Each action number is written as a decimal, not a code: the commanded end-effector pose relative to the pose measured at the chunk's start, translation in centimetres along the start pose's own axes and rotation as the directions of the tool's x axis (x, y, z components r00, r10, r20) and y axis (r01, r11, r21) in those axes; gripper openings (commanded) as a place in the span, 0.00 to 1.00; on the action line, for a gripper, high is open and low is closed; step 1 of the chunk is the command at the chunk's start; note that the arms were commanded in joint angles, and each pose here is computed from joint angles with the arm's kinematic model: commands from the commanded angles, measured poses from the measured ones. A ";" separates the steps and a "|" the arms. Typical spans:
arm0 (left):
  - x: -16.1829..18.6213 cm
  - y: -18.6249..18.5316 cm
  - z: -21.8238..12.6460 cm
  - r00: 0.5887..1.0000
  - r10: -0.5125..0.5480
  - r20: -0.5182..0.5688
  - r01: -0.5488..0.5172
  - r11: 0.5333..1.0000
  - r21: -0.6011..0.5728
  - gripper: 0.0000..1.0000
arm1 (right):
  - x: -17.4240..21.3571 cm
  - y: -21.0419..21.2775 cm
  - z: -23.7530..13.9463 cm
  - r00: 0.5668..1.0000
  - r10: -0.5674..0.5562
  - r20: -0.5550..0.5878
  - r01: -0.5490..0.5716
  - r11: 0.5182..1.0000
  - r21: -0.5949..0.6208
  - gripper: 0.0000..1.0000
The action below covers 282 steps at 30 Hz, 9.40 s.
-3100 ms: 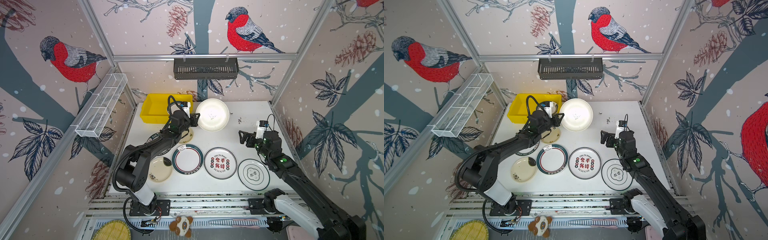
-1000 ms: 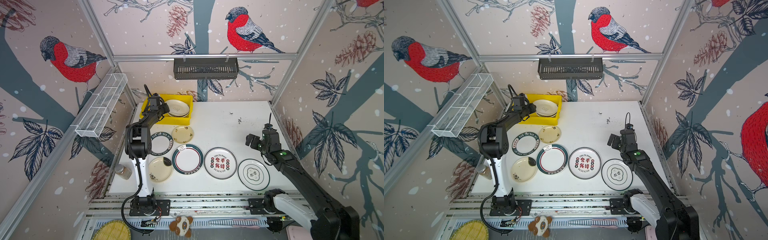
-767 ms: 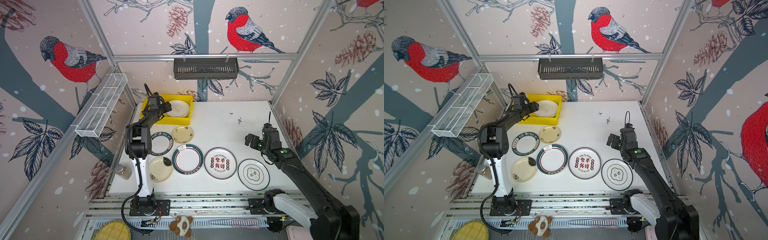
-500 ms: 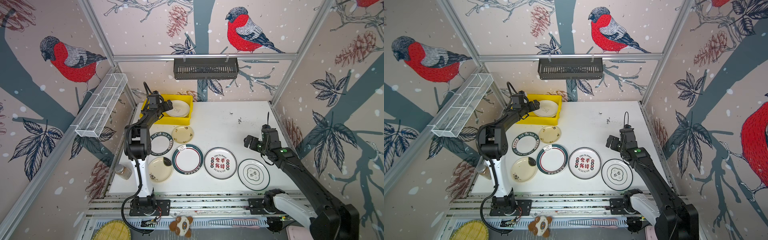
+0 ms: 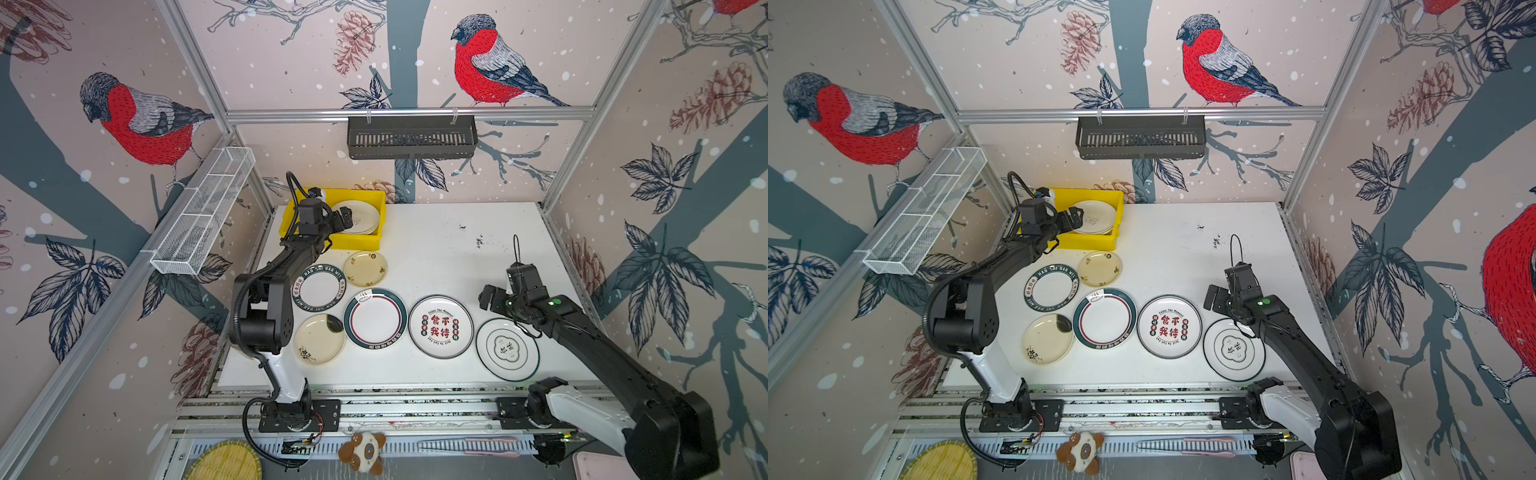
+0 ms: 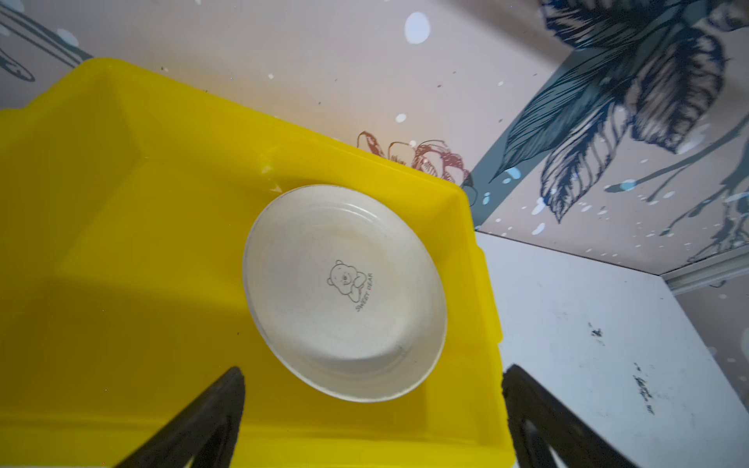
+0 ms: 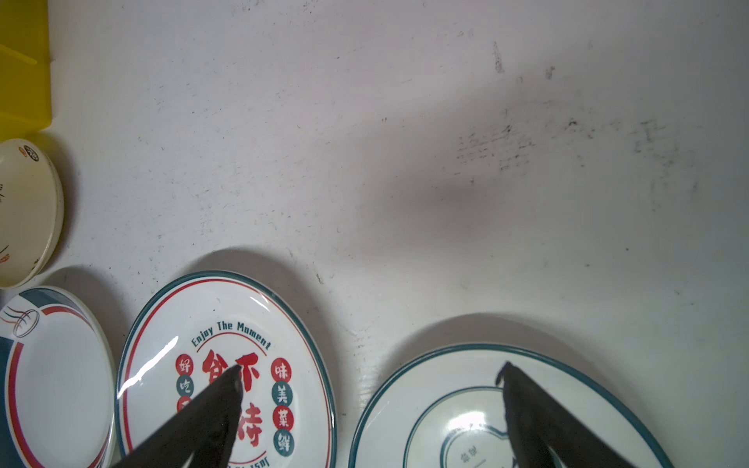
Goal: Place the plates into the plastic bin on the countertop
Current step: 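Move the right gripper over the green-rimmed plate nearest it while the left withdraws, then slide the green-rimmed cloud plate farther from the robot with the right gripper, then grasp the green-rimmed plate's edge with the right gripper and tilt it upright, then lift the plate toward the left gripper while the left gripper reaches to it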
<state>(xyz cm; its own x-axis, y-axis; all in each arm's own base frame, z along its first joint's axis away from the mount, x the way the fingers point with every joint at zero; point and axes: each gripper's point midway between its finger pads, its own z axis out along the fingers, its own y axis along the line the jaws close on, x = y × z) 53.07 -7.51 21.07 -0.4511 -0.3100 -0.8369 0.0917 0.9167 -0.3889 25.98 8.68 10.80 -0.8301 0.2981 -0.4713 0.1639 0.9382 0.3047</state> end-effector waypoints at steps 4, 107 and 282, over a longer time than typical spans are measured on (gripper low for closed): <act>-1.8 -3.6 -5.2 0.987 -0.007 0.162 -0.003 0.998 0.062 0.98 | 2.6 -1.0 0.5 0.996 0.071 -0.052 -0.068 0.996 0.051 1.00; 5.7 -10.1 -10.9 0.995 0.040 0.091 -0.060 0.973 0.224 0.98 | -1.9 -1.9 7.6 0.933 0.339 0.122 -0.334 0.941 -0.057 0.99; 16.9 -30.7 -6.1 0.969 0.190 -0.156 -0.030 0.721 0.693 0.52 | -8.2 4.3 -4.1 0.911 0.273 0.311 -0.023 0.784 -0.620 0.08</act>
<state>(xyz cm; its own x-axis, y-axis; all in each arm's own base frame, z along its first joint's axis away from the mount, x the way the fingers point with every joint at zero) 37.42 -38.17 19.15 -0.5780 -0.0484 -0.8146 0.6525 0.5720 -0.4970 31.15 9.05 17.51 -0.5767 0.6031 -0.5511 -0.0929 0.6218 0.7777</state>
